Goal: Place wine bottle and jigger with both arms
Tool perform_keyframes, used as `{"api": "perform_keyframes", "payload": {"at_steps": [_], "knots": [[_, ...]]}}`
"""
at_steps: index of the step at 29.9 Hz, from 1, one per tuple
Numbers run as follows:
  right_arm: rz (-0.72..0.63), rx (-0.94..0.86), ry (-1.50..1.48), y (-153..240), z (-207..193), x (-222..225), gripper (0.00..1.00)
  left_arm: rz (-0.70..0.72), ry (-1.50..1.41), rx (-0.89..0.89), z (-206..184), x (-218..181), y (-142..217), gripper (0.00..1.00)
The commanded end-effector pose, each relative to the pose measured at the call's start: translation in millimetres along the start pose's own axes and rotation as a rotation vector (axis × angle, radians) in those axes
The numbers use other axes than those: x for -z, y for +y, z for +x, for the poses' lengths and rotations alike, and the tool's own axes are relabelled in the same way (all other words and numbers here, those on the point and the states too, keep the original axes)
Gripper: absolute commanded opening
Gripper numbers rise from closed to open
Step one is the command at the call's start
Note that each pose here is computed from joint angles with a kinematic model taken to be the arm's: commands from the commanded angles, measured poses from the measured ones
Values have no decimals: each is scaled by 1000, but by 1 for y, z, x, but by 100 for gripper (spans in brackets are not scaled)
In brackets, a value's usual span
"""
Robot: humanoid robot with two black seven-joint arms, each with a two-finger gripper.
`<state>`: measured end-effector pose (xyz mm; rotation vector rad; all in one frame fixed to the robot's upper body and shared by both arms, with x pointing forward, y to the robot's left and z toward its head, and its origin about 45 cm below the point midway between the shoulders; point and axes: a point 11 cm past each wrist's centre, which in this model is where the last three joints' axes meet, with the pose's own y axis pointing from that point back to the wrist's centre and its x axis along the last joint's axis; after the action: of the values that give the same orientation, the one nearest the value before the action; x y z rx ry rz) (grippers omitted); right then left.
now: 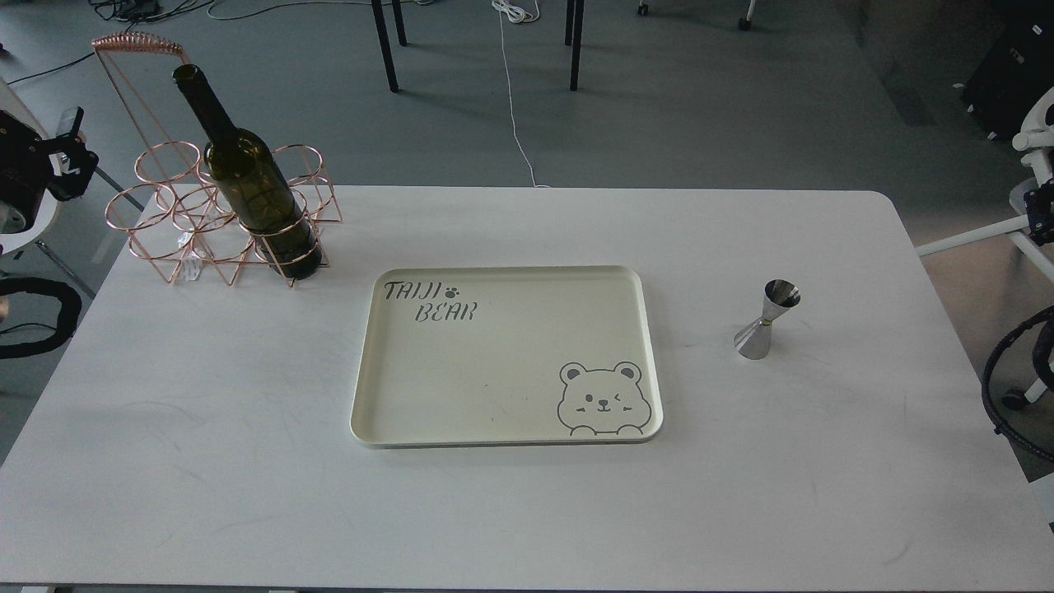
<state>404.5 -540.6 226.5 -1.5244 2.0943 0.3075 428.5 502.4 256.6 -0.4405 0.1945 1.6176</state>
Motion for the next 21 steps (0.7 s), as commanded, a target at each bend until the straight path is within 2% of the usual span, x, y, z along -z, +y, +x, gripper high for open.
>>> {"api": "perform_keyframes", "payload": {"at_steps": [1,9,21], "knots": [[-59,4,-25,7,-6,-29,99,26,20,-12,4,17,9,99],[-116,-8,-54,20,-7,-60,99,38,56,-78,26,33,32,99],[-120,-9,-50,22,-5,-62,99,-1,100,-90,24,30,29,99]]}}
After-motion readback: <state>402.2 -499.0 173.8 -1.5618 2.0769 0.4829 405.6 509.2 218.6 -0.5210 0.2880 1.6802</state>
